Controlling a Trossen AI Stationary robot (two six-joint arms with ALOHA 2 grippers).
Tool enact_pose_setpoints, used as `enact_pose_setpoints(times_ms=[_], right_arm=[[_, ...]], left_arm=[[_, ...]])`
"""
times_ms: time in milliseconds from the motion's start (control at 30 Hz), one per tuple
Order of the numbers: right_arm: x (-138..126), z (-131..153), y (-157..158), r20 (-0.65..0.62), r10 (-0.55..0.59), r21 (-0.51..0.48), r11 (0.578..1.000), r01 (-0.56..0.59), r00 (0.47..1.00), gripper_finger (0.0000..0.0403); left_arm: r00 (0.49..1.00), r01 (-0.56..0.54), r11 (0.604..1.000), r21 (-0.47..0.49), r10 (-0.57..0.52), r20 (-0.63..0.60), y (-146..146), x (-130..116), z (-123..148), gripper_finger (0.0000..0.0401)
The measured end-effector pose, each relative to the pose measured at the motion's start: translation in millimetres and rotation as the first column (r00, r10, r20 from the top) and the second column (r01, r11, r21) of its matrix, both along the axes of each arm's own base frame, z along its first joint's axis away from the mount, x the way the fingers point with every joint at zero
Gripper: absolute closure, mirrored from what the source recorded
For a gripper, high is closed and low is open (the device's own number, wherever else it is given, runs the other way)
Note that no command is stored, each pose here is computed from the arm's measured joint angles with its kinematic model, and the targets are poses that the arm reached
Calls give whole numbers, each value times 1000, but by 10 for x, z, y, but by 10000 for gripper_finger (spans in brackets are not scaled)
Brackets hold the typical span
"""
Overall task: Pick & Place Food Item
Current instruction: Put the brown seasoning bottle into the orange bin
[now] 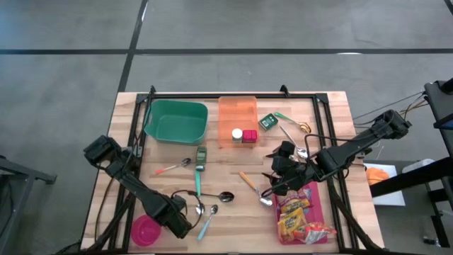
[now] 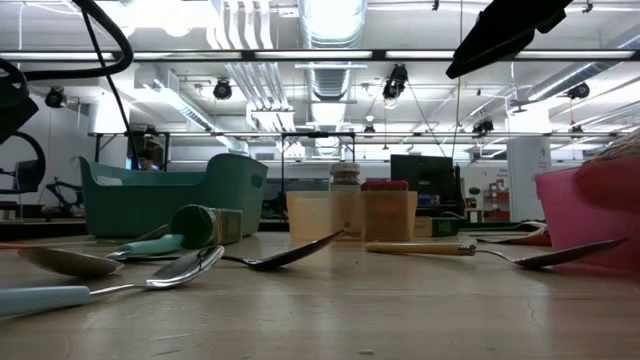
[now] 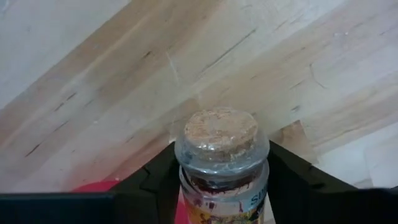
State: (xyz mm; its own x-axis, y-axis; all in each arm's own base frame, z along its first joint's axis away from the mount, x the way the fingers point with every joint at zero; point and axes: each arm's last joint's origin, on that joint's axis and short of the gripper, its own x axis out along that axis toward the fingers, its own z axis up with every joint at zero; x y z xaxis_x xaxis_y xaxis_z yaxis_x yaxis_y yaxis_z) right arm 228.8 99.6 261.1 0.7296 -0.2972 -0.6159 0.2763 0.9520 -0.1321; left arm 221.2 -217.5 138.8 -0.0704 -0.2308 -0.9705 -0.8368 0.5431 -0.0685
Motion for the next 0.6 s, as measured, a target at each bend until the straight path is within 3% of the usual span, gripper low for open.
enact_pose_setpoints(times_ms=[333, 600], right_arm=[[0, 0, 0, -4, 7, -9, 1000, -7, 1000, 85], [-5, 0, 20, -27, 65, -44, 997, -66, 998, 85]], left_arm=[[1000, -12, 1000, 8, 12, 24, 21, 46, 19, 226], [982, 69, 998, 0, -68, 177, -48, 241, 218, 226]])
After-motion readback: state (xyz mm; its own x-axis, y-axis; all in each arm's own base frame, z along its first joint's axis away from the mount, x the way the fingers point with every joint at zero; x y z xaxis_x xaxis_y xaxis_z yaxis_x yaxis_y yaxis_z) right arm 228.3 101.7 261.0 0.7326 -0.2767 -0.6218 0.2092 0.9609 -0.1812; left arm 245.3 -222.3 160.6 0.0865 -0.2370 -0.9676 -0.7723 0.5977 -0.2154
